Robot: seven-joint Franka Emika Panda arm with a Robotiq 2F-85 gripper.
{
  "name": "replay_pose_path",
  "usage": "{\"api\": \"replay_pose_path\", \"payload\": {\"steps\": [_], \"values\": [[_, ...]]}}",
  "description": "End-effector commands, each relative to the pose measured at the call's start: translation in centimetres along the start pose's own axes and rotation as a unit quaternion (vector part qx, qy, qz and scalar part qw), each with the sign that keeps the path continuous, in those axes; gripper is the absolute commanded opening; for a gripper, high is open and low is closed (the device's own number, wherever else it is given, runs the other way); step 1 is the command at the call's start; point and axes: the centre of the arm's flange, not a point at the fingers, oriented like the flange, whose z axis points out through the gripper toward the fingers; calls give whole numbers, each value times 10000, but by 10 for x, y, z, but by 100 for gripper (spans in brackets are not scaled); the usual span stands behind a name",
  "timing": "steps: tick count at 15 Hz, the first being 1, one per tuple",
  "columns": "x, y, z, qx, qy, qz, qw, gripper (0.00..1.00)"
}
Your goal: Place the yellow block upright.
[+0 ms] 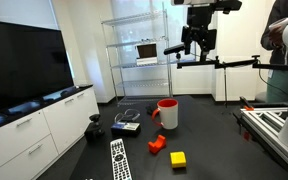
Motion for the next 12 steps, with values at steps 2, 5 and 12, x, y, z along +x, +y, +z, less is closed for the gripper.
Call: {"api": "replay_pose_path", "payload": {"steps": [2,5,12], "values": [[58,-2,-2,361,495,432,9972,100],[48,-14,10,321,418,213,9984,100],[43,-9,28,720,532,-98,9959,100]]}}
